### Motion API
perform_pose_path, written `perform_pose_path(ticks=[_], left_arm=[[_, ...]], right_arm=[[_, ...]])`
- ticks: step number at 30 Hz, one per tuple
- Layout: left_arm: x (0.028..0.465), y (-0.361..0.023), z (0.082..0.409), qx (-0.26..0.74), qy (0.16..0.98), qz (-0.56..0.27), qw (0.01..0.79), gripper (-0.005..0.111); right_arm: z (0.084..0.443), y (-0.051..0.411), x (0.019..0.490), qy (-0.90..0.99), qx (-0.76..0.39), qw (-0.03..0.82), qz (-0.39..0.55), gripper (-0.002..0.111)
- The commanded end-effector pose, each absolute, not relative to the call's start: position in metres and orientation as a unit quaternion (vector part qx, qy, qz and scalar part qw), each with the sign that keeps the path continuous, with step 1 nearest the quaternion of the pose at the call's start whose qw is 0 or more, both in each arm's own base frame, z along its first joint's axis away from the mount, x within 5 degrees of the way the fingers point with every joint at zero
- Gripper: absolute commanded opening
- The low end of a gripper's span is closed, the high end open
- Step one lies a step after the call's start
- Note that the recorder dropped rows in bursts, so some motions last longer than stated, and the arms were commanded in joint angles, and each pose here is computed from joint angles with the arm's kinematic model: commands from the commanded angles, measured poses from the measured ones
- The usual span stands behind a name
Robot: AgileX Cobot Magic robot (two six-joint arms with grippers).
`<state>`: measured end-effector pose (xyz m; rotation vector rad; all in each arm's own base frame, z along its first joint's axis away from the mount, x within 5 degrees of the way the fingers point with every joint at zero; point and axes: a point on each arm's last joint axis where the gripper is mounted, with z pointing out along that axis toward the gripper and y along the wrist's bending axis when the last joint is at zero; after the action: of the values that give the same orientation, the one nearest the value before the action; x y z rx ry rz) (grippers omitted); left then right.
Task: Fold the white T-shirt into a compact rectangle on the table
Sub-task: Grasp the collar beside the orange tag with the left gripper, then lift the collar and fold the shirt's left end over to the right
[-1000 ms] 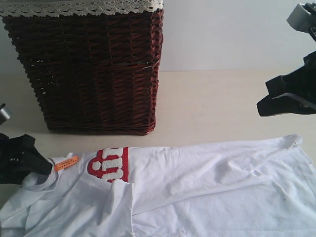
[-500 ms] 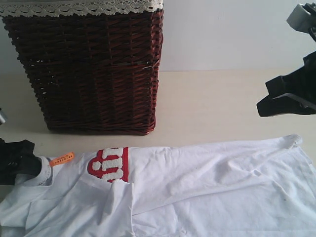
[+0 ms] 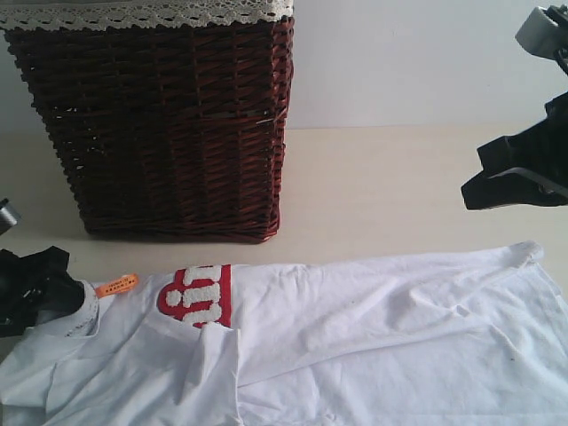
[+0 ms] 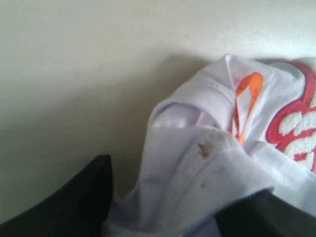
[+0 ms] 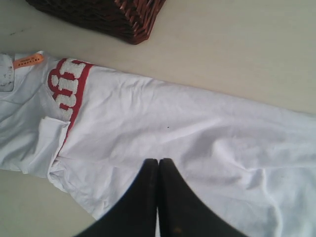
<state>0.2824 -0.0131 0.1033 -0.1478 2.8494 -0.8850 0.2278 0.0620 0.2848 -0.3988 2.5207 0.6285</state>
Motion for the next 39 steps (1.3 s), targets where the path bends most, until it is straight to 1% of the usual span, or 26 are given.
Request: perform_pose_path(ticks=[1,3,7,11,15,20,22,28,32,37,39], left_arm=[[0.28,-0.011,0.091,-0.043,0.958,-0.278,0.064,0.046],[0.281,-0.012,0.094,-0.035,0.956,-0.285,0.062,0.033],[0.282,-0.016,0.099,-0.002,0.95,-0.308,0.052,-0.001],[0.284,-0.016,0.101,-0.013,0.949,-0.312,0.046,0.0],[0.288,-0.014,0.112,-0.021,0.95,-0.304,0.06,0.0],[0.294,-0.008,0.137,-0.027,0.957,-0.275,0.085,0.0],[0.296,-0.009,0.149,-0.026,0.955,-0.276,0.101,0.0],[0.298,-0.013,0.186,-0.02,0.942,-0.305,0.14,0.0],[0.295,-0.02,0.208,-0.019,0.927,-0.341,0.156,0.0],[0.292,-0.029,0.224,-0.012,0.914,-0.369,0.167,0.0],[0.291,-0.039,0.228,-0.01,0.911,-0.377,0.166,0.0]], right_arm=[[0.287,0.061,0.228,0.926,-0.149,0.262,0.227,0.0],[0.287,0.061,0.228,0.926,-0.149,0.262,0.227,0.0],[0.287,0.061,0.228,0.926,-0.149,0.262,0.227,0.0],[0.287,0.061,0.228,0.926,-0.149,0.262,0.227,0.0],[0.287,0.061,0.228,0.926,-0.149,0.262,0.227,0.0],[0.287,0.061,0.228,0.926,-0.149,0.264,0.226,0.0],[0.287,0.061,0.228,0.926,-0.149,0.264,0.226,0.0],[0.287,0.061,0.228,0.926,-0.148,0.265,0.226,0.0],[0.287,0.061,0.228,0.926,-0.148,0.265,0.226,0.0],[0.288,0.061,0.228,0.925,-0.146,0.265,0.229,0.0],[0.288,0.061,0.228,0.925,-0.146,0.265,0.229,0.0]])
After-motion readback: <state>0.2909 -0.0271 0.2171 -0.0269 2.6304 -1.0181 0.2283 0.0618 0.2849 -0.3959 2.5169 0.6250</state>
